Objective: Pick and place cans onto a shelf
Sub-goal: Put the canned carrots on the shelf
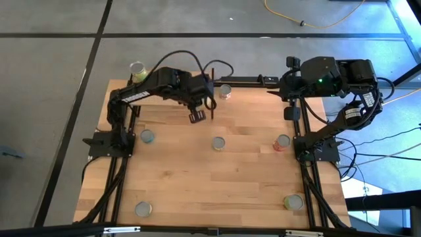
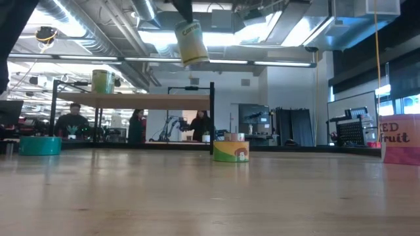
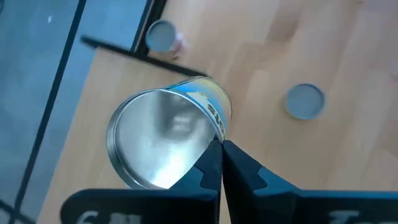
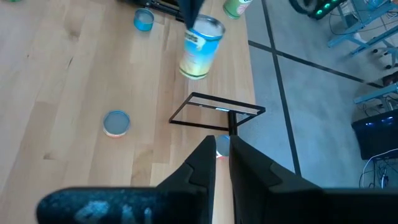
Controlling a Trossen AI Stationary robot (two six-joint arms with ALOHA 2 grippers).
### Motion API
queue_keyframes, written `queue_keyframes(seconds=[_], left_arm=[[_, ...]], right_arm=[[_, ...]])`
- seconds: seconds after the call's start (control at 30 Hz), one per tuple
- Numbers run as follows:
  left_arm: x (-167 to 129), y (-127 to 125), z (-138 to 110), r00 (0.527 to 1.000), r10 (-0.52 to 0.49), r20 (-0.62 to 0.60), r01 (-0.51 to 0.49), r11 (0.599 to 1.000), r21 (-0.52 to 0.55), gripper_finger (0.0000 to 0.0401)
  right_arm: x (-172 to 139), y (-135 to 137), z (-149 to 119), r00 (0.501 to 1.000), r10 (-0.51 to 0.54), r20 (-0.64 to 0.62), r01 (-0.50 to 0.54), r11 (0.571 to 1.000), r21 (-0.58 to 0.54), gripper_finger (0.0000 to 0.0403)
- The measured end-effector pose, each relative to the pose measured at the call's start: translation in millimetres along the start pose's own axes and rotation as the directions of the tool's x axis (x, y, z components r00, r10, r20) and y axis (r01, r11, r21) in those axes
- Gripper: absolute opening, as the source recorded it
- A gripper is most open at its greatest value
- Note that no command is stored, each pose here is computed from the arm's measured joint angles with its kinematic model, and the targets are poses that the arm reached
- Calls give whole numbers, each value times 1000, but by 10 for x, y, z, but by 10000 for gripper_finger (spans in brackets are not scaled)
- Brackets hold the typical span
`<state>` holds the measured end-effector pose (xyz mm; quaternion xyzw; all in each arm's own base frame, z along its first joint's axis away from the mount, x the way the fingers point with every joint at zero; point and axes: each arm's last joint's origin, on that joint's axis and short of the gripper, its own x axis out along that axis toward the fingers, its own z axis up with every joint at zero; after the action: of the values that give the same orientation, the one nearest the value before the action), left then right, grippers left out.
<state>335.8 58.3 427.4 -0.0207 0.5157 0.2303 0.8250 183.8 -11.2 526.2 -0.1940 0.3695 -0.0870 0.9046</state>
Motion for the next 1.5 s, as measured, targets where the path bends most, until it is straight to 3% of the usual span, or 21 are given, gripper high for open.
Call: queue_keyframes(seconds=[0.5, 0.63, 0.9, 1.17, 1.5], left_arm=[[328, 813, -13, 992, 70, -109, -91, 974, -208, 0], [505, 931, -73, 984, 27, -178, -69, 971, -230, 0], [765, 907, -192, 957, 21, -288, -69, 985, -158, 0], [788, 889, -193, 951, 72, -300, -105, 990, -94, 14], [708, 859, -145, 960, 69, -273, -101, 989, -104, 41]], right_arm=[[1, 2, 1, 1000, 7, 2, -7, 1000, 0, 48], [1, 3, 1, 1000, 7, 2, -7, 1000, -1, 48], [1, 2, 2, 1000, 7, 2, -7, 1000, -2, 48], [1, 2, 1, 1000, 7, 2, -7, 1000, -2, 48], [3, 3, 2, 1000, 7, 2, -7, 1000, 20, 48]])
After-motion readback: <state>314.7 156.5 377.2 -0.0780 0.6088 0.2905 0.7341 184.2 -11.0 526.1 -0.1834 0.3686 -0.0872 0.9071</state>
